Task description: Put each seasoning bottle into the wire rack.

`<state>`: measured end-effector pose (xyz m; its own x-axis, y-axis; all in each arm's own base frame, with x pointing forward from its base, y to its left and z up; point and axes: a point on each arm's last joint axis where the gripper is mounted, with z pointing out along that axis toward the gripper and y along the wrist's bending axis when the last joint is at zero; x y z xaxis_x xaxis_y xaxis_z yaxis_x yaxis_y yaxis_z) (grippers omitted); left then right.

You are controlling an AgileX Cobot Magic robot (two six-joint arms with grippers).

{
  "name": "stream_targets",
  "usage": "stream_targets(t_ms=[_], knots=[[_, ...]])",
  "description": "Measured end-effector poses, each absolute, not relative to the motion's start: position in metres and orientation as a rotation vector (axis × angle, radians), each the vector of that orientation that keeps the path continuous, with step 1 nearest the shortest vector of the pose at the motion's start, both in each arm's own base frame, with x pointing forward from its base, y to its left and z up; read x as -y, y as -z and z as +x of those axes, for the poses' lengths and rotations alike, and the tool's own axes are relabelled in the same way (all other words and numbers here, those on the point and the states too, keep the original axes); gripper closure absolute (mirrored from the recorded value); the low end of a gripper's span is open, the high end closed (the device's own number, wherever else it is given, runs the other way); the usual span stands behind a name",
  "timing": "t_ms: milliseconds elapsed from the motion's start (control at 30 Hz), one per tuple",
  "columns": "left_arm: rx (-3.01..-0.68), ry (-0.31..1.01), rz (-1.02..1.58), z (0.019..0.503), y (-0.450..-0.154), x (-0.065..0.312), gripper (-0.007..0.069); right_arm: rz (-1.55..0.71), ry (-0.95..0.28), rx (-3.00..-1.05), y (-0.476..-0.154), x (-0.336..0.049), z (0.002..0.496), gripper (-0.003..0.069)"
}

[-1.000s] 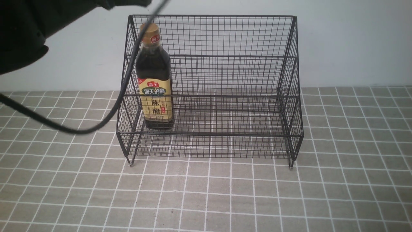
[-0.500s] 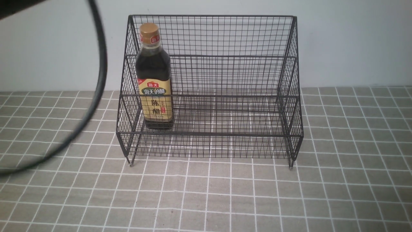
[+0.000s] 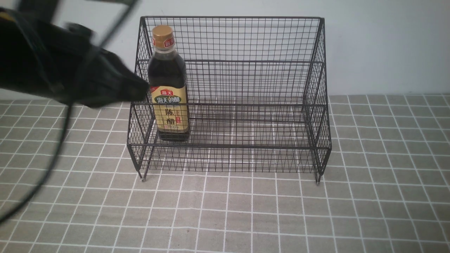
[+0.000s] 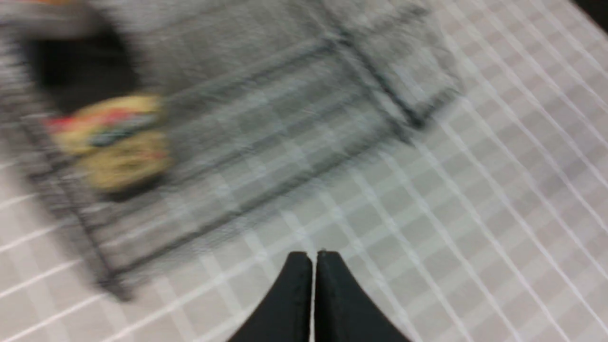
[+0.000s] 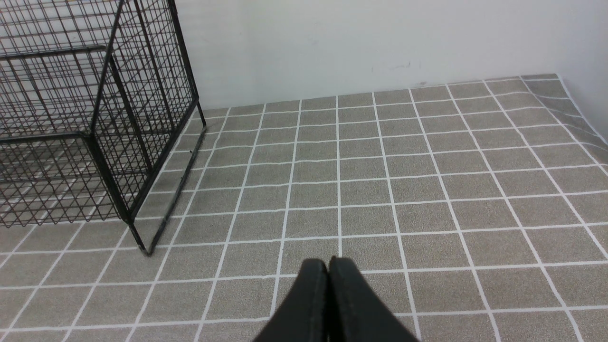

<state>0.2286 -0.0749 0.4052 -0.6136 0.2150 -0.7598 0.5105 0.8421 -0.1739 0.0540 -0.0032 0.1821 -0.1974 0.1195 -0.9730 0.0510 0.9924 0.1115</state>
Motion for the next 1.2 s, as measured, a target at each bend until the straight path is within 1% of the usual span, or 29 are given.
stream_targets(t_ms=[67, 167, 200, 233, 267, 400, 533, 867, 1033, 1200], knots=[[-2.212, 0.445, 0.461, 0.226, -0.411, 0.061, 0.0631, 0.126, -0.062, -1.77, -0.182, 0.003, 0.054, 0.0671], [-2.144, 0.369, 0.369, 0.209, -0.428, 0.037, 0.0631, 0.126, -0.062, -1.77, -0.182, 0.003, 0.054, 0.0671], [-2.14, 0.361, 0.359, 0.208, -0.429, 0.036, 0.0631, 0.126, -0.062, -1.77, -0.182, 0.003, 0.054, 0.0671], [-2.09, 0.333, 0.333, 0.192, -0.44, 0.03, 0.0631, 0.126, -0.062, -1.77, -0.182, 0.003, 0.054, 0.0671], [-2.078, 0.326, 0.33, 0.189, -0.442, 0.029, 0.0631, 0.126, -0.062, -1.77, -0.182, 0.003, 0.054, 0.0671], [-1.952, 0.308, 0.327, 0.14, -0.459, 0.03, 0.0631, 0.126, -0.062, -1.77, -0.182, 0.003, 0.054, 0.0671], [-1.868, 0.334, 0.336, 0.097, -0.457, 0.035, 0.0631, 0.126, -0.062, -1.77, -0.182, 0.003, 0.054, 0.0671], [-1.803, 0.321, 0.411, 0.033, -0.448, 0.041, 0.0631, 0.126, -0.062, -1.77, -0.182, 0.003, 0.054, 0.0671], [-1.765, 0.307, 0.424, 0.018, -0.448, 0.041, 0.0631, 0.126, -0.062, -1.77, -0.182, 0.003, 0.054, 0.0671], [-1.772, 0.255, 0.416, 0.016, -0.447, 0.038, 0.0631, 0.126, -0.062, -1.77, -0.182, 0.003, 0.054, 0.0671]])
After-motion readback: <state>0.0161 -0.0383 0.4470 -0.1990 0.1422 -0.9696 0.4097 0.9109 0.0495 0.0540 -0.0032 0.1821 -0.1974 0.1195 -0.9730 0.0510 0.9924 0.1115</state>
